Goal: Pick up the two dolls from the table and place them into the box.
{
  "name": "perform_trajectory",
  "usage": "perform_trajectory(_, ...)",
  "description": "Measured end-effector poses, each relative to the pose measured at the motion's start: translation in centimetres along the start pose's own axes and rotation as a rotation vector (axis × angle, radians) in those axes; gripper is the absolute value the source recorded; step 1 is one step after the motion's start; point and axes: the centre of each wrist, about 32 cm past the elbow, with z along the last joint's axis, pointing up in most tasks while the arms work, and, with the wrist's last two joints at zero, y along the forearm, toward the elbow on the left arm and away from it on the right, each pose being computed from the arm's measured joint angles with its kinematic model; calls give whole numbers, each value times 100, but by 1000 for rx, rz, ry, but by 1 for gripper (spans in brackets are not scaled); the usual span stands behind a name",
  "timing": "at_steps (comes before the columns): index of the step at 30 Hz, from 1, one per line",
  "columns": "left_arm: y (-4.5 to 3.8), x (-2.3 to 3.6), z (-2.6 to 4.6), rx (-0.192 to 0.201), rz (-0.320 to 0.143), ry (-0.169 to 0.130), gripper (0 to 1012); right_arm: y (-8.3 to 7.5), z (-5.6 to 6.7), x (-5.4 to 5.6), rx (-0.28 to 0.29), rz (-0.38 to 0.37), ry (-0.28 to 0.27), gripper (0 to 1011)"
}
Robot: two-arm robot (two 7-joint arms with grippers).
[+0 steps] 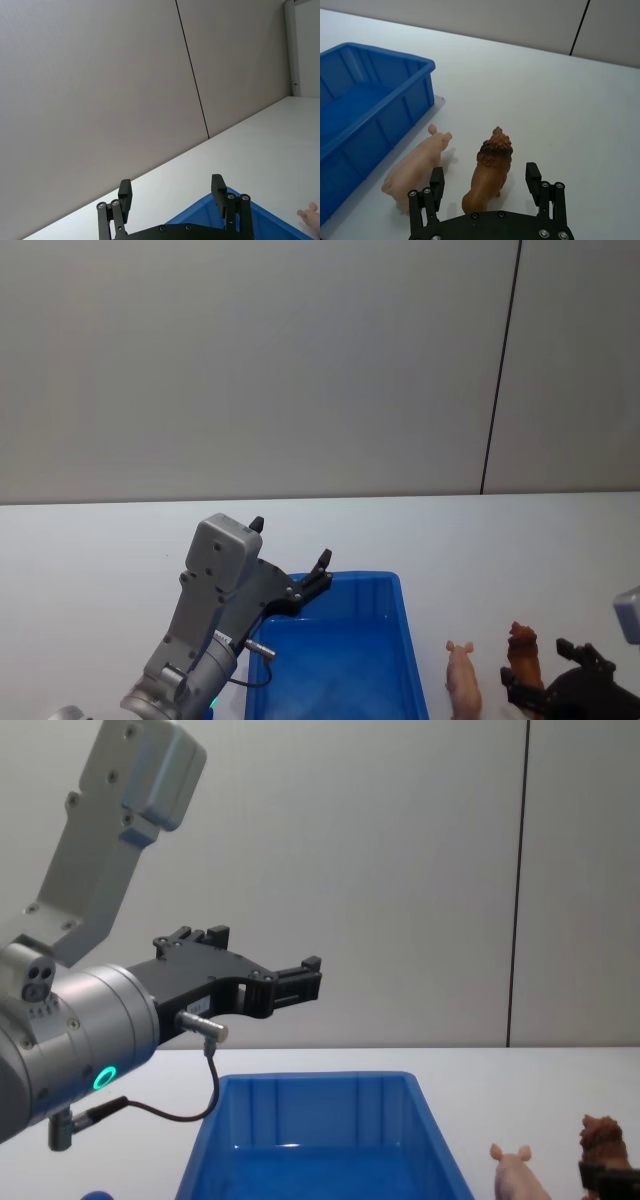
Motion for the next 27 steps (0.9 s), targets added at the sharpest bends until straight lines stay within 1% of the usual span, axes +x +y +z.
perform_trajectory(10,0,0,0,0,0,0,1001,60,-58,-36,-53,18,30,999)
perform_trajectory(13,0,0,0,0,0,0,1001,75,-74,-45,-67,22,41,942)
perform_trajectory(14,0,0,0,0,0,0,1001,77,-77,-47,-70,23,44,902)
perform_trajectory(15,0,0,0,0,0,0,1001,82,-85,-52,-76,24,48,902)
perform_trajectory(18,0,0,0,0,0,0,1001,91,-94,-59,-84,25,57,807)
perform_trajectory(19,0,0,0,0,0,0,1001,92,-96,-61,-86,25,59,807)
perform_trajectory(20,0,0,0,0,0,0,1001,93,-97,-62,-87,25,60,764)
perform_trajectory(22,0,0,0,0,0,0,1001,95,-99,-66,-89,23,63,729)
perform_trajectory(23,0,0,0,0,0,0,1001,96,-100,-69,-91,21,65,675)
perform_trajectory(25,0,0,0,0,0,0,1001,96,-103,-72,-94,18,67,628)
perform_trajectory(27,0,0,0,0,0,0,1001,94,-104,-77,-94,12,69,550)
